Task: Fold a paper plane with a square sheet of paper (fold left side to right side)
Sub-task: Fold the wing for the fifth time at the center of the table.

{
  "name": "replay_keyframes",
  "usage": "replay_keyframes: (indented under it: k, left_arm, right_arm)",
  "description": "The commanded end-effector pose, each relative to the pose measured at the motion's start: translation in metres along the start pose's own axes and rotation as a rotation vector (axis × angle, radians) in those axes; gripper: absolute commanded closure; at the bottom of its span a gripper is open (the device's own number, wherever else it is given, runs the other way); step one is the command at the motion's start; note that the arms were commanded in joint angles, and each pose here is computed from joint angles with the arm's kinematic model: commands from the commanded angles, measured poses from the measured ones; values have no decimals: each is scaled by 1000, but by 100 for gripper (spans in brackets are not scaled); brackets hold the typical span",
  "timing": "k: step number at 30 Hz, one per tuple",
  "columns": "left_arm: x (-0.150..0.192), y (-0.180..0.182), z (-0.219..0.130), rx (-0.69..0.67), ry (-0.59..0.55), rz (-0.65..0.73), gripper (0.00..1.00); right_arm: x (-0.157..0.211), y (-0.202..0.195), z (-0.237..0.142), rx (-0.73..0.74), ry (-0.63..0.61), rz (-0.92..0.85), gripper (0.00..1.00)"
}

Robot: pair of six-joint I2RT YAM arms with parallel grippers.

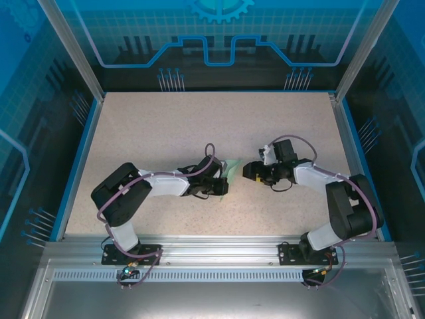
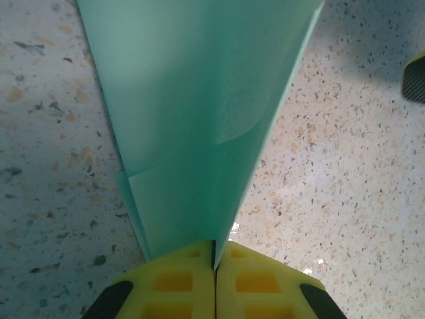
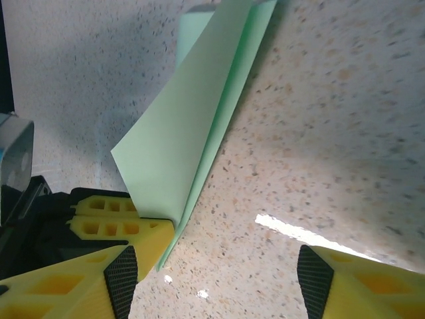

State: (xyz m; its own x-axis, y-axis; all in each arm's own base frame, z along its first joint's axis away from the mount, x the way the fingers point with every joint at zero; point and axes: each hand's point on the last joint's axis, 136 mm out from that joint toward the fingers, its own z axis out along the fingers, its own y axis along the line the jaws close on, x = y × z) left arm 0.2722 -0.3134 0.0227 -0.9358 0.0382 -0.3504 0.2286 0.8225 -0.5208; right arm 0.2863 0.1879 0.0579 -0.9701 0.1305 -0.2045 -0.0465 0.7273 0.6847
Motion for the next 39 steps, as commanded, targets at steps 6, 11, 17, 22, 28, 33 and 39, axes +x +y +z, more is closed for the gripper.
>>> replay_keyframes:
  k: [6, 11, 17, 22, 28, 33, 39]
  left_arm:
    - [-12, -10, -10, 154, -48, -95, 93]
    - [-12, -4, -11, 170, -56, -128, 93]
    - [-10, 0, -9, 169, -51, -144, 94]
    - [-11, 1, -9, 172, -53, -149, 94]
    - [-11, 3, -9, 177, -54, -163, 94]
    - [-11, 5, -8, 178, -50, -175, 90]
    - [-11, 4, -7, 193, -45, -185, 83]
  right_arm:
    - [-9, 16, 28, -10, 4, -7, 37]
    - [-13, 21, 42, -23, 13, 0, 40]
    - [-15, 25, 57, -24, 32, -2, 42]
    - [-19, 25, 67, -10, 42, 4, 46]
    - [-24, 24, 77, -5, 52, 11, 49]
    - [-21, 17, 82, 30, 75, 30, 50]
    - [-12, 2, 89, 95, 126, 69, 53]
